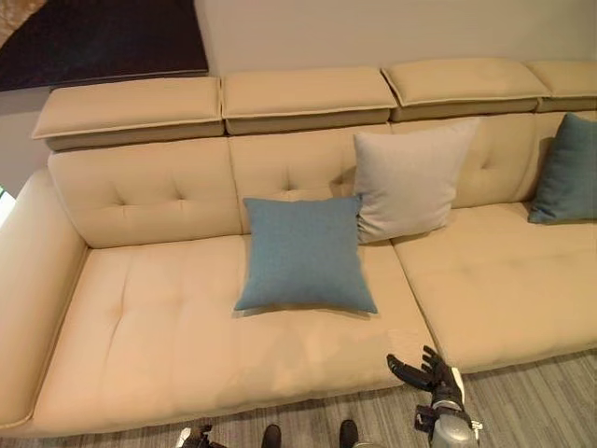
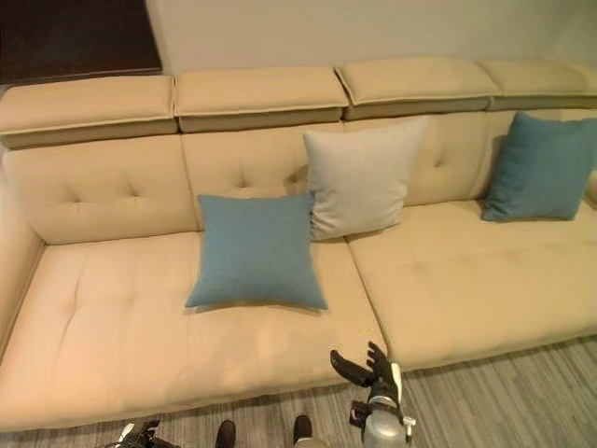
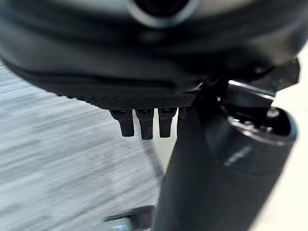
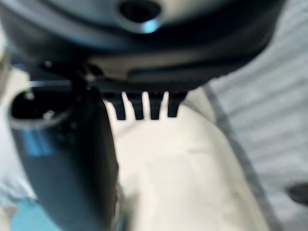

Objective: Pick up all the scattered cushions and arrange them neatly on the sofa.

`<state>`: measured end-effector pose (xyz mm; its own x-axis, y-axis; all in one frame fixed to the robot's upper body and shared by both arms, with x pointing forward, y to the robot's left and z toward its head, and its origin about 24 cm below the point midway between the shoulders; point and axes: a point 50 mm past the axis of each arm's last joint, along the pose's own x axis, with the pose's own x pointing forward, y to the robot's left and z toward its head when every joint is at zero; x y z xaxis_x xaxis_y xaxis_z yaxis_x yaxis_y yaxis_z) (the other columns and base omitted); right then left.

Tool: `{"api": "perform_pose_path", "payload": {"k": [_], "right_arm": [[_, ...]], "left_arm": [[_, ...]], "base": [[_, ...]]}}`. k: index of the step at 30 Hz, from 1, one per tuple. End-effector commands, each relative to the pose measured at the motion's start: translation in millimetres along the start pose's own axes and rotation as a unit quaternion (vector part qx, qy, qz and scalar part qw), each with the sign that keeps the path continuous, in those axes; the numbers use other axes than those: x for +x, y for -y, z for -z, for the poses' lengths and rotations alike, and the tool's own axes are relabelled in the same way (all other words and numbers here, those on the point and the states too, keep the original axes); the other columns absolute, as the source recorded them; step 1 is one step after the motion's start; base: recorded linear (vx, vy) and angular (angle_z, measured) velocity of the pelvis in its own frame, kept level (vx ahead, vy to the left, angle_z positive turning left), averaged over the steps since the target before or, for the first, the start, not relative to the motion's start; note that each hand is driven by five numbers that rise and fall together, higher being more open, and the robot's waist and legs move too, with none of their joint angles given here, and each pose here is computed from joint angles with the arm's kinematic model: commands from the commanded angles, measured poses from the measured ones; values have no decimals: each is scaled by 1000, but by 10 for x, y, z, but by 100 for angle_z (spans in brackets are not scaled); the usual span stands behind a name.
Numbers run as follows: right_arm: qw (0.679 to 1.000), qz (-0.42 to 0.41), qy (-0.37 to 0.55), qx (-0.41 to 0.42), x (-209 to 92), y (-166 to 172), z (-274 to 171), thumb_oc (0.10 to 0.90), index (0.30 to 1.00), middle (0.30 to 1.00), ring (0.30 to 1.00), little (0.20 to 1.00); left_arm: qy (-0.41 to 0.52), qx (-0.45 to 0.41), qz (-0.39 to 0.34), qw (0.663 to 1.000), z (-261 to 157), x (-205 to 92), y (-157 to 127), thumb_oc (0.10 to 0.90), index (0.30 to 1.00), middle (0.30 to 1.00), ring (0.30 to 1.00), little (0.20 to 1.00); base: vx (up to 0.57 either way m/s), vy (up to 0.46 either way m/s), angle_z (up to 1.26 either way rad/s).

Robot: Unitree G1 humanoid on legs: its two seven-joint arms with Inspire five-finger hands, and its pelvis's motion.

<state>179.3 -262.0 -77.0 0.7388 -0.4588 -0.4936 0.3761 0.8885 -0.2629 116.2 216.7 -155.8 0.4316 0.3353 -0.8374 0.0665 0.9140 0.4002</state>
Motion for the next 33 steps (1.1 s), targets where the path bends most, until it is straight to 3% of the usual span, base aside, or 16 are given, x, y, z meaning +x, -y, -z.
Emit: {"api": "perform_pose_path", "payload": {"k": [1,4,10,12,14,16,18,26,33], "right_arm": [[981,51,185,21,186,212,-925,800,900,900,900,900],[976,66,201,39,288,221,-1159,800,900,900,900,900],[969,78,224,66,401,164,-1532,800,900,900,900,900],[960,75,249,107,457,85,-1917,800,900,900,900,900],[955,70,264,113,454,34,-2090,800,900,900,900,900],[937,70,313,136,413,-14,-2741,800,900,900,900,900],[928,60,334,156,348,-68,-3106,800,900,900,900,900],[921,24,360,147,118,-241,-3850,800,900,900,900,900],[928,-40,350,123,56,-590,-3868,800,900,900,900,900]], "left_arm": [[151,58,-100,982,-810,77,-602,800,900,900,900,900],[208,-26,-154,965,-1300,14,-956,800,900,900,900,900],[320,-89,-201,921,-2035,-257,-1283,800,900,900,900,900],[402,-117,-214,882,-2562,-553,-1445,800,900,900,900,900],[423,-135,-215,870,-2727,-653,-1487,800,900,900,900,900],[489,-166,-233,824,-3273,-1064,-1700,800,900,900,900,900],[516,-166,-243,805,-3543,-1303,-1803,800,900,900,900,900],[561,-145,-240,779,-4101,-1881,-1862,800,900,900,900,900],[544,-155,-186,803,-4138,-1796,-1657,800,900,900,900,900]], "base": [[107,-80,7],[70,-80,6],[-33,-55,6],[-161,-50,6],[-143,-31,6],[-282,-28,5],[-158,-3,0],[-41,2,4],[-5,8,3]]}}
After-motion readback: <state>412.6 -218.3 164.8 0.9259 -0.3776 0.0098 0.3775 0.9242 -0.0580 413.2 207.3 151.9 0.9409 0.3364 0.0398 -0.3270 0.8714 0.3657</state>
